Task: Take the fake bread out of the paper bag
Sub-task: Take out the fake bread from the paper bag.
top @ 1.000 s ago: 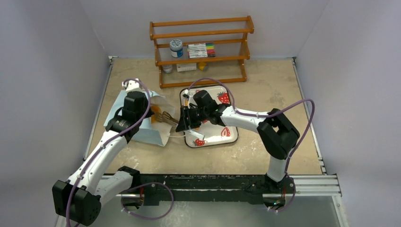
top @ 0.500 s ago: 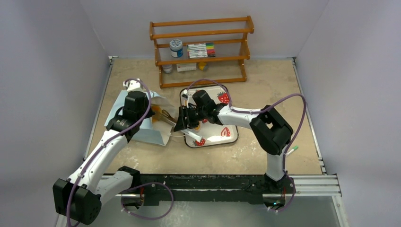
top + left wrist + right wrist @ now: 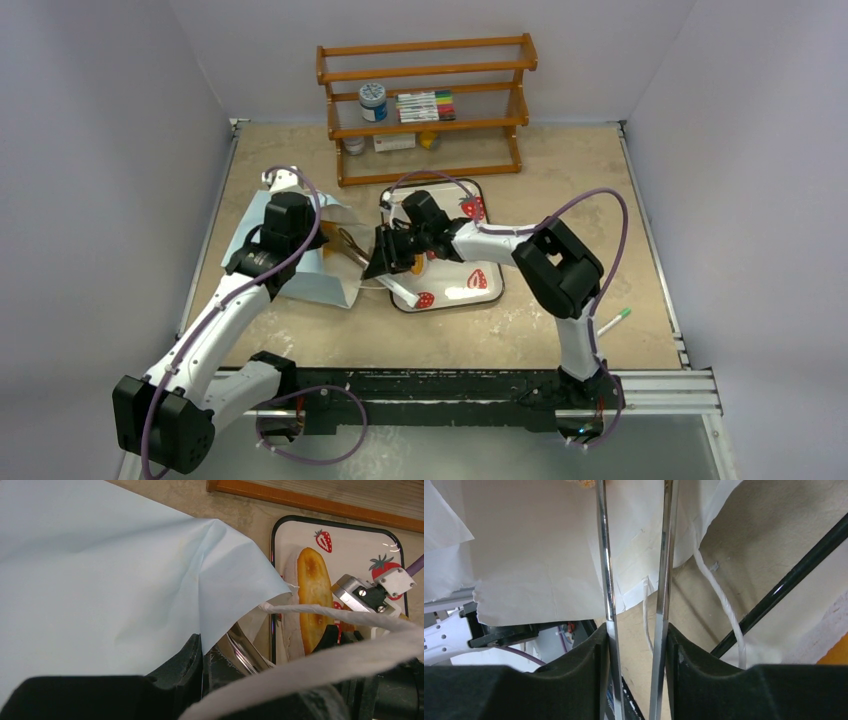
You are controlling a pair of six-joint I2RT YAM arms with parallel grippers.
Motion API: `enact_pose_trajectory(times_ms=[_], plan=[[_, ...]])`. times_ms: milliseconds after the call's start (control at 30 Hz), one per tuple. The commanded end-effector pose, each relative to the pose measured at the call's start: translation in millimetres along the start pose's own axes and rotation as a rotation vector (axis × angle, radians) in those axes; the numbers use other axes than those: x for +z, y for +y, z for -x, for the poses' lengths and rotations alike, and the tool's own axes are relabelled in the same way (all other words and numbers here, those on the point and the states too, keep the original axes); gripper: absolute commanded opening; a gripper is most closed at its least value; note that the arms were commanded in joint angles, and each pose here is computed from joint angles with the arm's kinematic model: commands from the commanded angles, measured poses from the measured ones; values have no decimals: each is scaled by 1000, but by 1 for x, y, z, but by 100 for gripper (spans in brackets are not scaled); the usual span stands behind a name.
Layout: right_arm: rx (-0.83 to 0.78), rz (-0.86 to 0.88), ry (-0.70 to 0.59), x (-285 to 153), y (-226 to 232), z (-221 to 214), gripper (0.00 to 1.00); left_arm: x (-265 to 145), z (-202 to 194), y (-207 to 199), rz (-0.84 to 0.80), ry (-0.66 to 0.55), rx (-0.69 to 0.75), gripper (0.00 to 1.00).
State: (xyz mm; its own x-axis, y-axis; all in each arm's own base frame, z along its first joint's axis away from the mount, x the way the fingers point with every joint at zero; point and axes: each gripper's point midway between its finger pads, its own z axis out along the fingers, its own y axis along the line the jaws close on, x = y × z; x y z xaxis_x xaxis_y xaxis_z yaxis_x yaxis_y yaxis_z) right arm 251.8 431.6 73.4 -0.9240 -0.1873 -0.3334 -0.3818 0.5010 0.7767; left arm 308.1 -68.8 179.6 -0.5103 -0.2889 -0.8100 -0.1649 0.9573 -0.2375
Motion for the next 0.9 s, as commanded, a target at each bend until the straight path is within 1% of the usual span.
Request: enact_pose_trajectory(times_ms=[0,100,200,300,533,867], plan=[[-63,94,-35,-5,32,26,36,-1,23,-13,-51,-72,-25,0],[-64,91,-22,-5,31,25,20,0,23,-12,-47,-73,-30,0],[-68,88,-22,-9,32,23,13,0,23,-11,-40,-79,-38,0],[-79,81,-31,-17,36,22,9,1,26,-4,1,-99,-54,0],[-129,44,-86,-52,54,21,6,3,38,21,158,-162,-102,0],[-145,3,-153,-109,69,-5,5,17,41,33,260,-189,-136,0]])
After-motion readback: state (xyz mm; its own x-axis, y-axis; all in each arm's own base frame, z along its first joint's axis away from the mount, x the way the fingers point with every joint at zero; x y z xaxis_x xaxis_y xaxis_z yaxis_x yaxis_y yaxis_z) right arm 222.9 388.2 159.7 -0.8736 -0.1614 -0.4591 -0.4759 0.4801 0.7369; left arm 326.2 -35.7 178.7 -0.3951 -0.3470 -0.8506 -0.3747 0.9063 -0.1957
